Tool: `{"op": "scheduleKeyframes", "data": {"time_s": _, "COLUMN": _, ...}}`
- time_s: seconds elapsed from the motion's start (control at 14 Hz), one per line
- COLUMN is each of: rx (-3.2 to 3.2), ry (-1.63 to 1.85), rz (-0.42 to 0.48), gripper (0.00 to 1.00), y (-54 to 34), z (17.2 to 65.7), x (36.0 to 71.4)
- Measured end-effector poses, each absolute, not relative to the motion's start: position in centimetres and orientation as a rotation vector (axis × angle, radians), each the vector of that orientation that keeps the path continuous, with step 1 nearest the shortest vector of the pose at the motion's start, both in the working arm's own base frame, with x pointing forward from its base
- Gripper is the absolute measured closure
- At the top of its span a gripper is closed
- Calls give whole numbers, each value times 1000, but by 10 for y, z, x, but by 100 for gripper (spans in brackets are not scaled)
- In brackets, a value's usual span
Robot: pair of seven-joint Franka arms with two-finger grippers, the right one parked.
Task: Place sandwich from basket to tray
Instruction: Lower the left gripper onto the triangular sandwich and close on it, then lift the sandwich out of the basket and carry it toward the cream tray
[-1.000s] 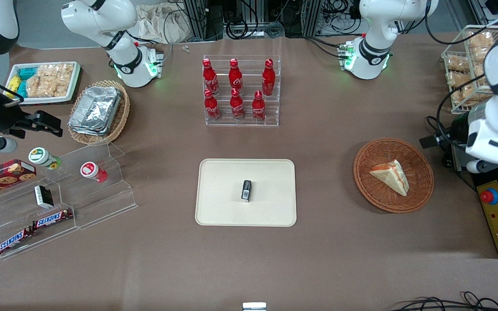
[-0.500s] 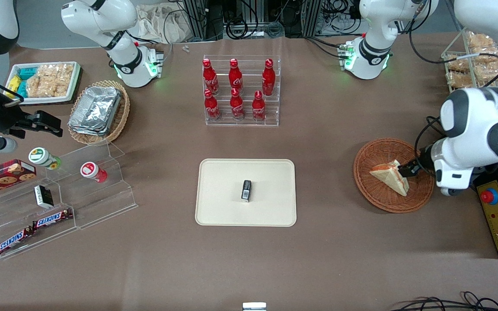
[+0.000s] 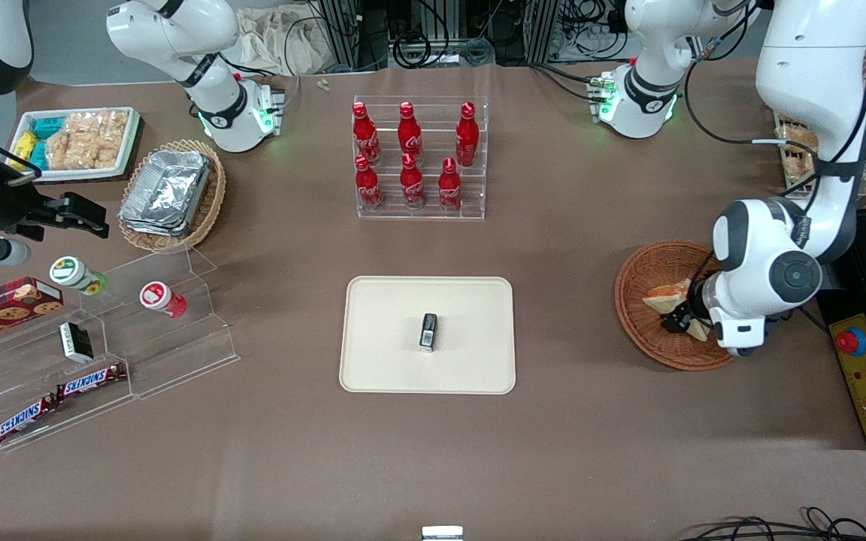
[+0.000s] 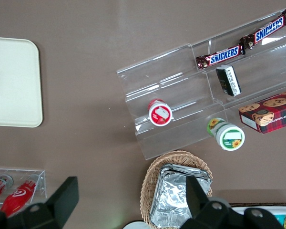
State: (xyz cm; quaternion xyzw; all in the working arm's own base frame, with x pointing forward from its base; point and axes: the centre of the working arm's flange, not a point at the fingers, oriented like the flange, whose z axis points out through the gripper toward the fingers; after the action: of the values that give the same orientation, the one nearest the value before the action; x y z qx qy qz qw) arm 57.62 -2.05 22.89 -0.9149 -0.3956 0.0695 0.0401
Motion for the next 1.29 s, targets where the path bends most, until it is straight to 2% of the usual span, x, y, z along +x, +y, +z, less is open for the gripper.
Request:
{"op": "scheduleKeyframes", "data": {"time_s": 0.07, "rx": -2798, "ry": -1213, "rz": 223, "gripper": 14, "y": -20, "z": 221, "x": 571}}
{"op": "scheduleKeyframes", "data": {"time_s": 0.29, "rx": -2798, "ry": -1223, "rz": 214, "gripper": 48, "y": -16, "z": 223, "x": 571}}
{"op": "scheduleKeyframes", "data": {"time_s": 0.36, "rx": -2800, "ry": -1225, "rz": 206, "gripper": 55, "y": -16, "z": 227, "x": 573}}
{"op": "scheduleKeyframes", "data": {"time_s": 0.57, "rx": -2803, "ry": -1210, "rz": 215, "gripper": 62, "y": -15, "z": 260, "x": 580}}
{"op": "scheduleKeyframes", "data": {"time_s": 0.79, "rx": -2820, "ry": -1139, "rz": 256, "gripper": 65, "y": -19, "z": 348, "x": 595}}
{"op": "scheduleKeyframes", "data": {"time_s": 0.93, "rx": -2860, "ry": -1065, "rz": 248, "gripper": 77, "y": -44, "z": 407, "x": 603}}
{"op": "scheduleKeyframes", "data": {"time_s": 1.0, "rx": -2900, "ry": -1000, "rz": 227, "gripper": 79, "y": -68, "z": 426, "x": 606}}
{"op": "scheduleKeyframes", "data": {"time_s": 1.14, "rx": -3005, "ry": -744, "rz": 224, "gripper": 79, "y": -130, "z": 436, "x": 602}}
{"op": "scheduleKeyframes", "data": {"time_s": 1.29, "rx": -3071, "ry": -491, "rz": 269, "gripper": 79, "y": -180, "z": 416, "x": 594}}
